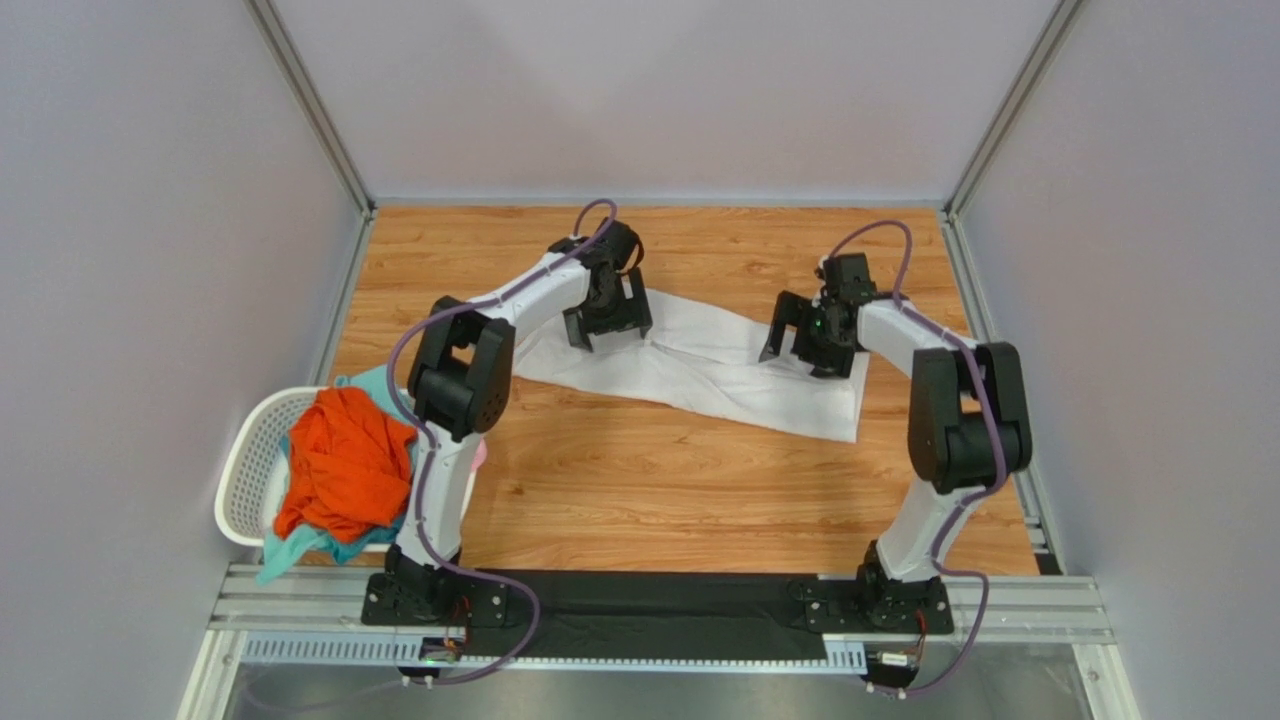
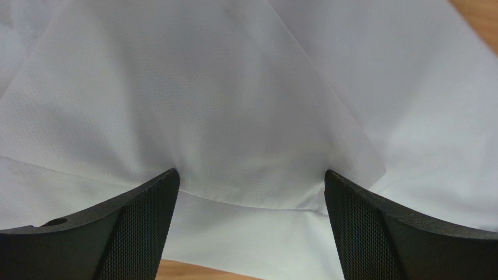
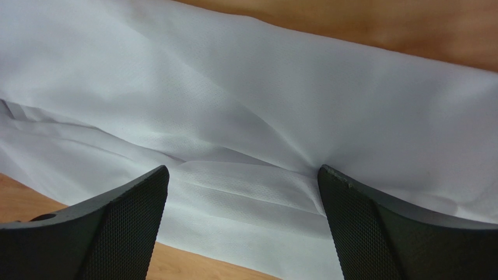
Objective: Fold and stack the t-shirts
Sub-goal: Fold the tshirt
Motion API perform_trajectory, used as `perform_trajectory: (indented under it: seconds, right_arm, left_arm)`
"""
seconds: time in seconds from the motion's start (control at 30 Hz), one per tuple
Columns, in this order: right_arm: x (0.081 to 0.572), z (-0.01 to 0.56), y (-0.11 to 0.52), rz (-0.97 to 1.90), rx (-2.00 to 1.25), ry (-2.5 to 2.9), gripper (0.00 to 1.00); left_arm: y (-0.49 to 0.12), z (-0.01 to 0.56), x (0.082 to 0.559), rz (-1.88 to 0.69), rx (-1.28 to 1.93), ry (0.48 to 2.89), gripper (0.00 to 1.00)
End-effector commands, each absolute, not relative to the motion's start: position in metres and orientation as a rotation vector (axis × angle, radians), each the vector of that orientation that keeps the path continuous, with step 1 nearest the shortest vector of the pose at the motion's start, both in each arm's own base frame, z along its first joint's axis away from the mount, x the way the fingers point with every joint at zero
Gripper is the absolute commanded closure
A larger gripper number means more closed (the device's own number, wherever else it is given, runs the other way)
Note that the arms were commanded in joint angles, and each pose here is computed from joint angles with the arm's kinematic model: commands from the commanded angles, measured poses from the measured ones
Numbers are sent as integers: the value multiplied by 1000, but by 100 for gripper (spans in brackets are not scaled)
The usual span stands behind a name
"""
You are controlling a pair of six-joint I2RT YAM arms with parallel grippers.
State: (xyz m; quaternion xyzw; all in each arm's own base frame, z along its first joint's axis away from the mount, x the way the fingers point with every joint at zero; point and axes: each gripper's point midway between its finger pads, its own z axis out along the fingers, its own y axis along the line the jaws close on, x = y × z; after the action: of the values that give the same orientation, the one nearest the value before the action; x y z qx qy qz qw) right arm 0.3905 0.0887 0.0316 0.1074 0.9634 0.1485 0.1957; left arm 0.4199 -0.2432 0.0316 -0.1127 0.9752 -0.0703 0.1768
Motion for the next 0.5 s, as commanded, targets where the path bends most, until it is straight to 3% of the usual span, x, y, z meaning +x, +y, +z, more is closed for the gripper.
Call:
perform_trajectory:
  seconds: [0.0,0.07,0.3,0.47]
  right_arm:
    - [320,16,106,492,382,2793,0]
    - [266,-3,113,489,384,2867,0]
    - [129,13,181,662,145,2857,0]
    - [87,43,216,825,-59,2814,0]
  left_arm:
    - [-247,35,436,-178,-233,2781,0]
    - [-259,47,450,-231,-203,2758,0]
    - [-287,27,460,-351,-107,2843,0]
    - [-293,18,448,-410,-95,2897,0]
